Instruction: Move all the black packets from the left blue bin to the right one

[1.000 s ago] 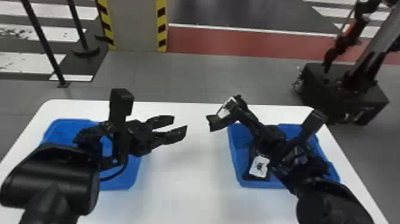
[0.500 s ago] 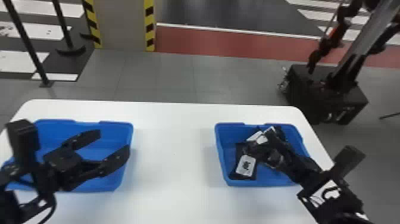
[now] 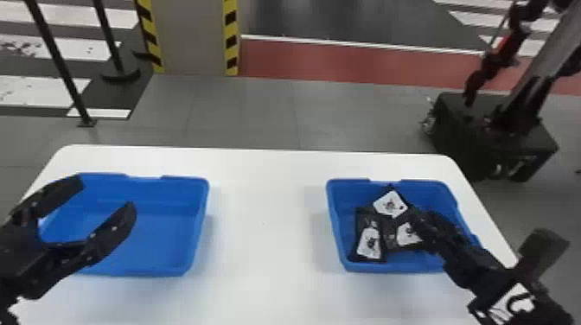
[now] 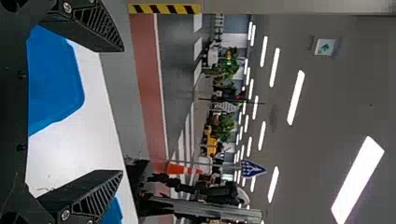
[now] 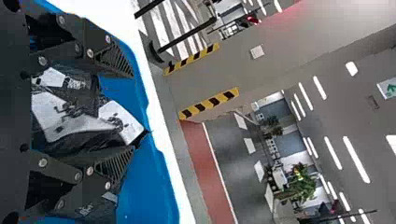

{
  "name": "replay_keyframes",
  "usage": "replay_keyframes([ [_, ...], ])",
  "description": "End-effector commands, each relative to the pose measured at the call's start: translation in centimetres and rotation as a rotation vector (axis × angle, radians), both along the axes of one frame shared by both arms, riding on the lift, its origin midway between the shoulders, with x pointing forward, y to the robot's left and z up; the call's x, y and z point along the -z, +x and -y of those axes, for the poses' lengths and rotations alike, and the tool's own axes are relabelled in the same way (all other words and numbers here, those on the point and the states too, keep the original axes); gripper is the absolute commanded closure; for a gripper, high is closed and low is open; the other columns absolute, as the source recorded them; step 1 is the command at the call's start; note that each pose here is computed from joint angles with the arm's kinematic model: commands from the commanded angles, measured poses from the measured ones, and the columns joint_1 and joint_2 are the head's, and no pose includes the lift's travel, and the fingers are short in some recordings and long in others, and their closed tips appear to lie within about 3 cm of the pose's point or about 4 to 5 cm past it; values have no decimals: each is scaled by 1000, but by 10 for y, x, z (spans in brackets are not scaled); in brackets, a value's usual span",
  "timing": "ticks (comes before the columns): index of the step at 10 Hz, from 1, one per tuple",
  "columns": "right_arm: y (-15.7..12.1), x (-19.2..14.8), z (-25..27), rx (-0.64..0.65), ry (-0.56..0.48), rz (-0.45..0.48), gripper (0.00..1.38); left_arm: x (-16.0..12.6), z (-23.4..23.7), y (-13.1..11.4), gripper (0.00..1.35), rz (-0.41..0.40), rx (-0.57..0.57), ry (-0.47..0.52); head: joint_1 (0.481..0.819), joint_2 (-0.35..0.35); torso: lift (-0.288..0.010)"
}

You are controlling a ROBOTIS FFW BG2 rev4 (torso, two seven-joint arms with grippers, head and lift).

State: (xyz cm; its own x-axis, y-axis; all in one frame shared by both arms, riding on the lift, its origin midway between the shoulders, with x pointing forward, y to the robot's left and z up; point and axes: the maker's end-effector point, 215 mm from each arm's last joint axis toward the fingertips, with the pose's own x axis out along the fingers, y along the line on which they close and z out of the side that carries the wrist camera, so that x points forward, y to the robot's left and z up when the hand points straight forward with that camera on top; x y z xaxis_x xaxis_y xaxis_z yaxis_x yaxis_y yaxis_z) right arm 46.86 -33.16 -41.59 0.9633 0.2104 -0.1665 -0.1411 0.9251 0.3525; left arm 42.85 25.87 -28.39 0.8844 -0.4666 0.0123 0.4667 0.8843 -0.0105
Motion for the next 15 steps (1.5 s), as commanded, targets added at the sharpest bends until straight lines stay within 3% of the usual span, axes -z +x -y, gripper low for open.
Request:
replay_keyframes([
  [1, -24, -37, -10, -12, -158, 61, 144, -4, -7, -13, 110, 45, -33, 3, 695, -93, -110],
  [3, -46, -91, -19, 2, -323, 206, 144, -3, -21, -34, 110, 90, -151, -15, 695, -71, -110],
  [5, -61, -107, -38, -26, -371, 268, 125, 8, -34, -50, 108, 78, -230, -6, 695, -41, -110],
  [7, -92, -127, -64, -17, -401, 301, 125, 8, -15, -60, 110, 91, -277, -83, 695, -1, -110],
  [9, -108, -96, -84, -26, -351, 235, 124, 19, 9, -72, 110, 49, -299, -209, 695, 12, -110],
  [11, -111, -84, -99, -43, -322, 217, 128, 23, 26, -75, 110, 22, -293, -275, 695, 9, -110],
  [15, -112, -75, -107, -51, -309, 200, 133, 24, 40, -76, 110, 7, -272, -315, 695, -2, -110],
])
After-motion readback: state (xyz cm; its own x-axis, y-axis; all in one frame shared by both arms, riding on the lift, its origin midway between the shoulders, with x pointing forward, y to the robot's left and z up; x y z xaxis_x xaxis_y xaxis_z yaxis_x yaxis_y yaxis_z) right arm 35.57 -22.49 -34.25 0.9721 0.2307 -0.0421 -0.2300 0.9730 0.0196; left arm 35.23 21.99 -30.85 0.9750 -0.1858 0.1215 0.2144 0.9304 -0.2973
